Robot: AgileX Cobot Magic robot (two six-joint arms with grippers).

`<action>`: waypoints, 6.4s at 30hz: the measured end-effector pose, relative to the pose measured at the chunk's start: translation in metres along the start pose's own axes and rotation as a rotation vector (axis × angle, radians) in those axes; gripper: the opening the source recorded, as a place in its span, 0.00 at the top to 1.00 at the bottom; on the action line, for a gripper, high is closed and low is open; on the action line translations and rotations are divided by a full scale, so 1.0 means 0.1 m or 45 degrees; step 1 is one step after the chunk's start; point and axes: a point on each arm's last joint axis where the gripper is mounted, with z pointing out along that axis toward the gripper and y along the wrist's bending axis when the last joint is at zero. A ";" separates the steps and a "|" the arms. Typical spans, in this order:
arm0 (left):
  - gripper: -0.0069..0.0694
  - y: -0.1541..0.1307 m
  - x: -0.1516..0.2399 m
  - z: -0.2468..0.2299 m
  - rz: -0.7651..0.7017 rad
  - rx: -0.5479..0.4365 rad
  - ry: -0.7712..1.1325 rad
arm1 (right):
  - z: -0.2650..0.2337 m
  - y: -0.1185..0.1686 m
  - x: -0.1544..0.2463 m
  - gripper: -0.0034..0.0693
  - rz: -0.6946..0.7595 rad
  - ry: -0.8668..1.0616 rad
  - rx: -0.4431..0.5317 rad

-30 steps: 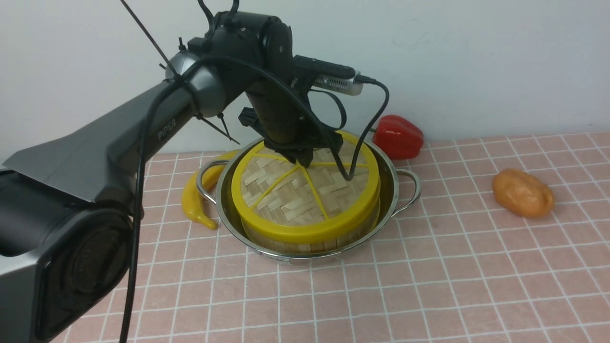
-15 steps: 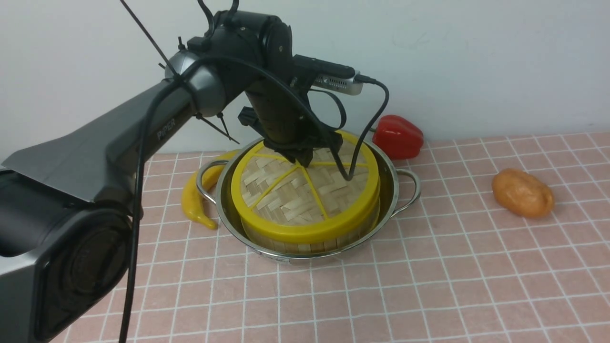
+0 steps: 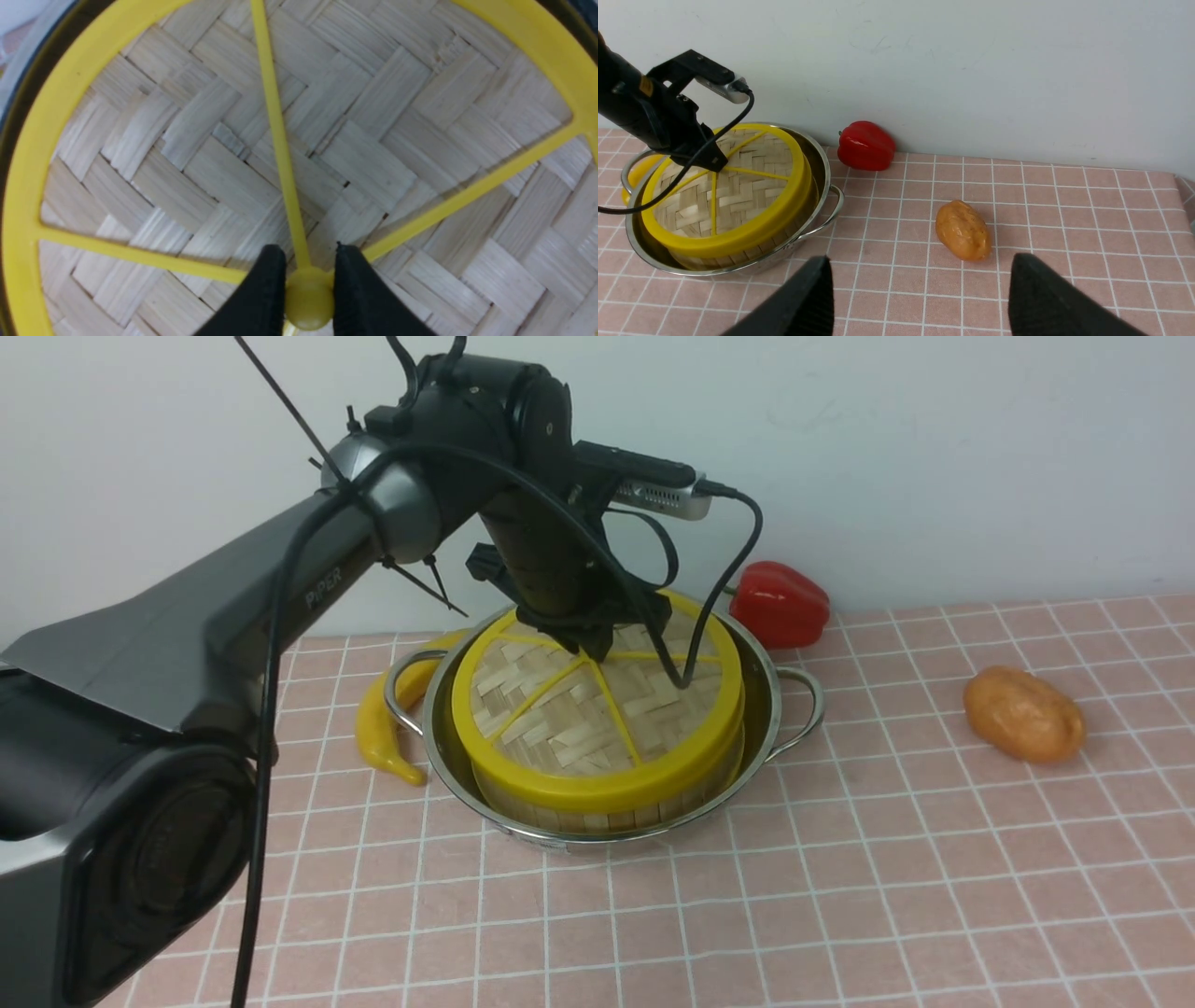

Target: Place the steamer in the pot on the pink tablecloth, and put the lid on the steamer.

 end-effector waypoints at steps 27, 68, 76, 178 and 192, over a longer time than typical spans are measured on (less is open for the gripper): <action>0.75 -0.07 -0.02 0.02 0.047 -0.037 -0.025 | 0.00 0.00 0.00 0.28 0.000 0.000 -0.001; 0.24 0.05 0.03 -1.86 0.094 -0.223 -0.444 | 0.00 -0.03 0.03 0.34 -0.114 -0.010 0.035; 0.78 0.04 0.74 -2.24 0.032 -0.208 -0.368 | -0.05 -0.20 0.73 0.58 -0.197 -0.058 0.042; 0.76 0.14 4.34 -1.06 -0.358 -0.670 -1.225 | 1.10 -0.42 2.44 0.66 -0.131 -0.441 0.134; 0.73 0.14 4.34 -1.06 -0.358 -0.670 -1.225 | 1.09 -0.42 2.44 0.62 -0.130 -0.447 0.133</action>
